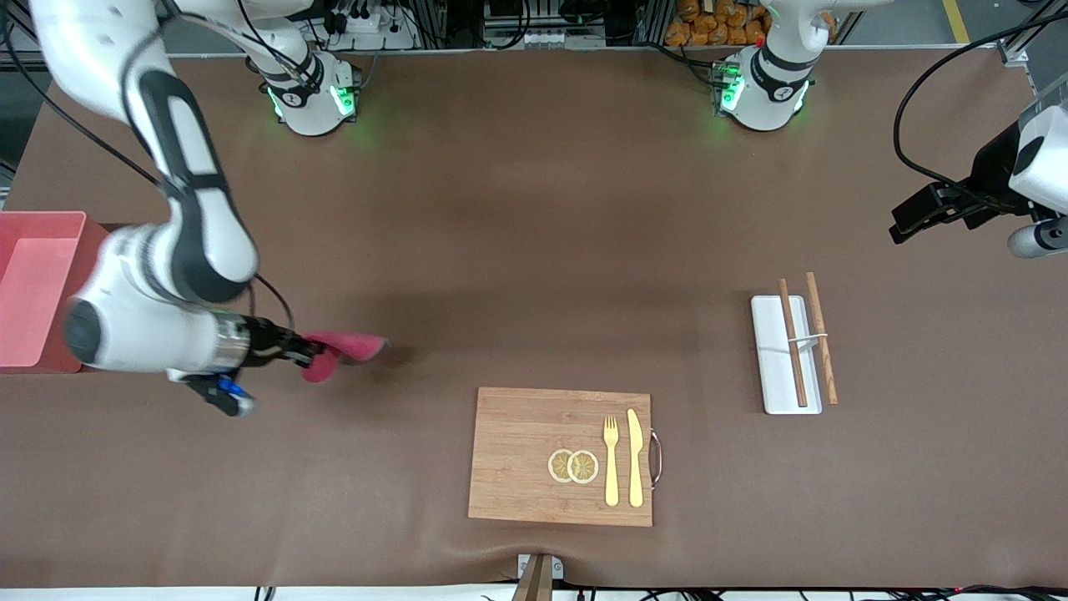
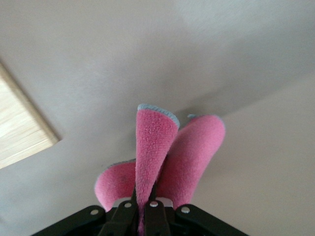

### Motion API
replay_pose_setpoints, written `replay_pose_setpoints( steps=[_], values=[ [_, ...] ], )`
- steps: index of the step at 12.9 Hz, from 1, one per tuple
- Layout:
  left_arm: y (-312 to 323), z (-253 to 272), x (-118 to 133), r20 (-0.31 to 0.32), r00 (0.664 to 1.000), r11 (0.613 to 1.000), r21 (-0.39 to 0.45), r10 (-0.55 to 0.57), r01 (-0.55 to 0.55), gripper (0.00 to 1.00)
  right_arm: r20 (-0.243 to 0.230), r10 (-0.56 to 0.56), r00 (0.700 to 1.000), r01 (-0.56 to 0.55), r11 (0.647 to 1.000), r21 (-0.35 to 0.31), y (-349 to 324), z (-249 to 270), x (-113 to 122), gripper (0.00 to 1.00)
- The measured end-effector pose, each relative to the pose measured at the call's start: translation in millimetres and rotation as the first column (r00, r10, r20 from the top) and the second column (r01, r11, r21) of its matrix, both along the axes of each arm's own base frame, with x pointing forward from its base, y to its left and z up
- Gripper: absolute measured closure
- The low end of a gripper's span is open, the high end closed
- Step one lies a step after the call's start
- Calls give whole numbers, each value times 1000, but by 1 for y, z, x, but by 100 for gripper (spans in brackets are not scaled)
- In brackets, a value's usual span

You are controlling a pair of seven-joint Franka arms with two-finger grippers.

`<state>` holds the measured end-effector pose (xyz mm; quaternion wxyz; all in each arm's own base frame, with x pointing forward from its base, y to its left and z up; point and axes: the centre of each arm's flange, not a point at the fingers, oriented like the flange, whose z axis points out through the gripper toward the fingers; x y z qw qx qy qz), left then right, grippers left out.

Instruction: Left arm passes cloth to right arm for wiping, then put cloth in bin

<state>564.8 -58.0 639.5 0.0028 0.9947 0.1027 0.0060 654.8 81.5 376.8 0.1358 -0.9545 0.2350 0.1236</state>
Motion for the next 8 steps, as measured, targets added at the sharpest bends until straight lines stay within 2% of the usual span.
replay_pose_setpoints(
  steps=[4, 6, 8],
  values=[
    [-1, 0, 0, -1, 1000, 1000, 0, -1, 1, 0, 48, 84, 995, -76, 987, -142, -80, 109, -36, 98],
    [-1, -1, 0, -2, 1000, 1000, 0, -1, 1, 0, 60, 163, 985, -153, 977, -146, -129, 141, -58, 98],
    [-1, -1, 0, -2, 1000, 1000, 0, -2, 2, 0, 90, 245, 965, -233, 964, -131, -206, 155, -78, 98]
  ],
)
